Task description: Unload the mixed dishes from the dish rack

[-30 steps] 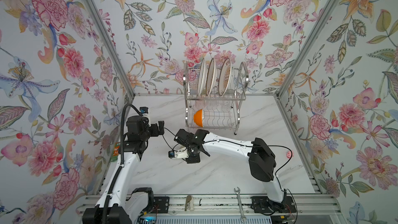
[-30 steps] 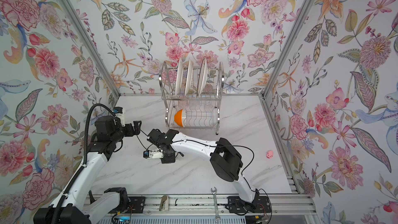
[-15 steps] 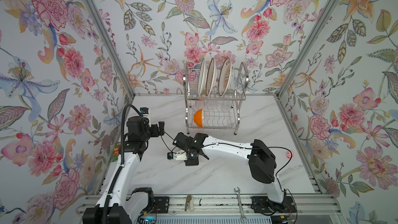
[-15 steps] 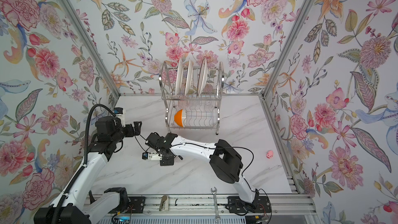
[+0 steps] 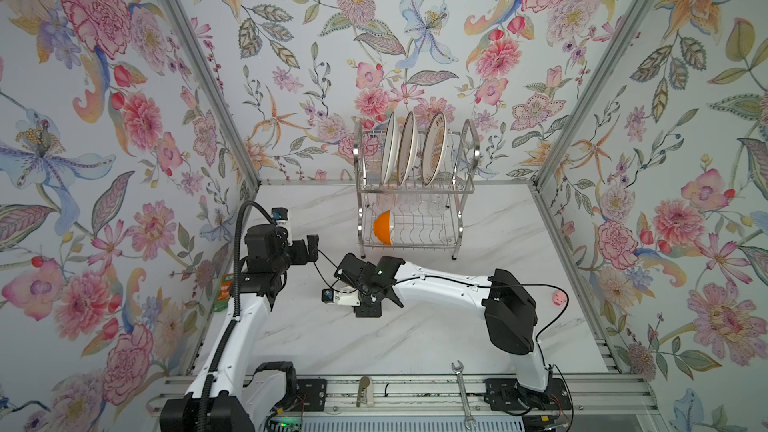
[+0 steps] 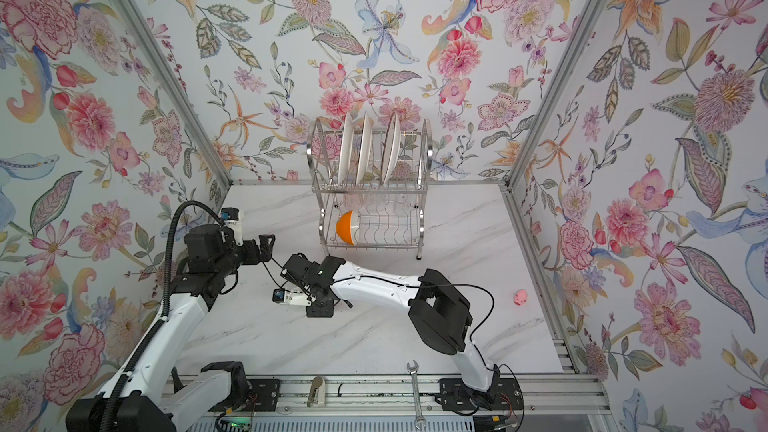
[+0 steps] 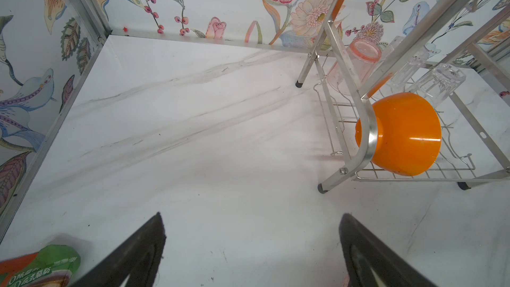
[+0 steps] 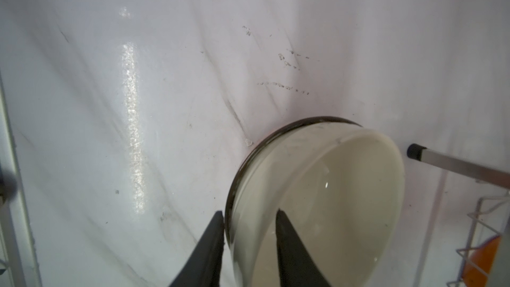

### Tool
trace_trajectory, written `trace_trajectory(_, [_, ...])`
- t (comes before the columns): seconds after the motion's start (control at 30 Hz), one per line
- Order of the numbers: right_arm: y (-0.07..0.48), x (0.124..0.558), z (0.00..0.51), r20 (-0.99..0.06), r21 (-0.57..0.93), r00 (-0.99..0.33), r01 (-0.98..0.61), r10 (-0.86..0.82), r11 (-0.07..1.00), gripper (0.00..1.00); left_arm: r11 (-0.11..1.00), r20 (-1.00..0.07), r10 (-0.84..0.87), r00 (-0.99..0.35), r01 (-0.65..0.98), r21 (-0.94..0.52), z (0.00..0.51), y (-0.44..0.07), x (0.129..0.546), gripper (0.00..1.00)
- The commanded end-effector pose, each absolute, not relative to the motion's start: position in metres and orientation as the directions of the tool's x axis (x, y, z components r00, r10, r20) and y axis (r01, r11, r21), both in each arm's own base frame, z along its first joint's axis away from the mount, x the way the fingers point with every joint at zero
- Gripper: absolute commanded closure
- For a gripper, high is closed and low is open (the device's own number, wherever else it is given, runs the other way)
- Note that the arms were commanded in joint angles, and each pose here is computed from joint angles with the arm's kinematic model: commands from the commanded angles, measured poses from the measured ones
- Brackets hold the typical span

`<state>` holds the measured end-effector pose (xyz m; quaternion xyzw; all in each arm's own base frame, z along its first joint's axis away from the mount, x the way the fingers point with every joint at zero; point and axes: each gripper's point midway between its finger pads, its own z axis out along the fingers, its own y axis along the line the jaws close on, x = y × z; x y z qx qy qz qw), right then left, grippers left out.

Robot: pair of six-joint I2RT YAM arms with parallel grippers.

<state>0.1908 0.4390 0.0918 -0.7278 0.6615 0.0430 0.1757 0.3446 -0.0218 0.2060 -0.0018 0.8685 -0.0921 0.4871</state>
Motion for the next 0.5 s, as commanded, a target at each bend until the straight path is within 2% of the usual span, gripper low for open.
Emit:
trace_trajectory(0.0, [0.441, 0.187, 0.113, -0.378, -0.167, 0.084, -0.986, -0.922, -0.022, 0.65, 0.981, -0.846, -0.099, -0.524, 0.093, -0.172, 0.204, -0.022, 0.346, 0.01])
trace_trajectory(0.47, [0.434, 0.189, 0.097, -0.348, -0.177, 0.061, -0.984, -0.936, 0.001, 0.81, 0.977, -0.843, -0.105, -0.528, 0.104, -0.187, 0.203, -0.025, 0.347, 0.01])
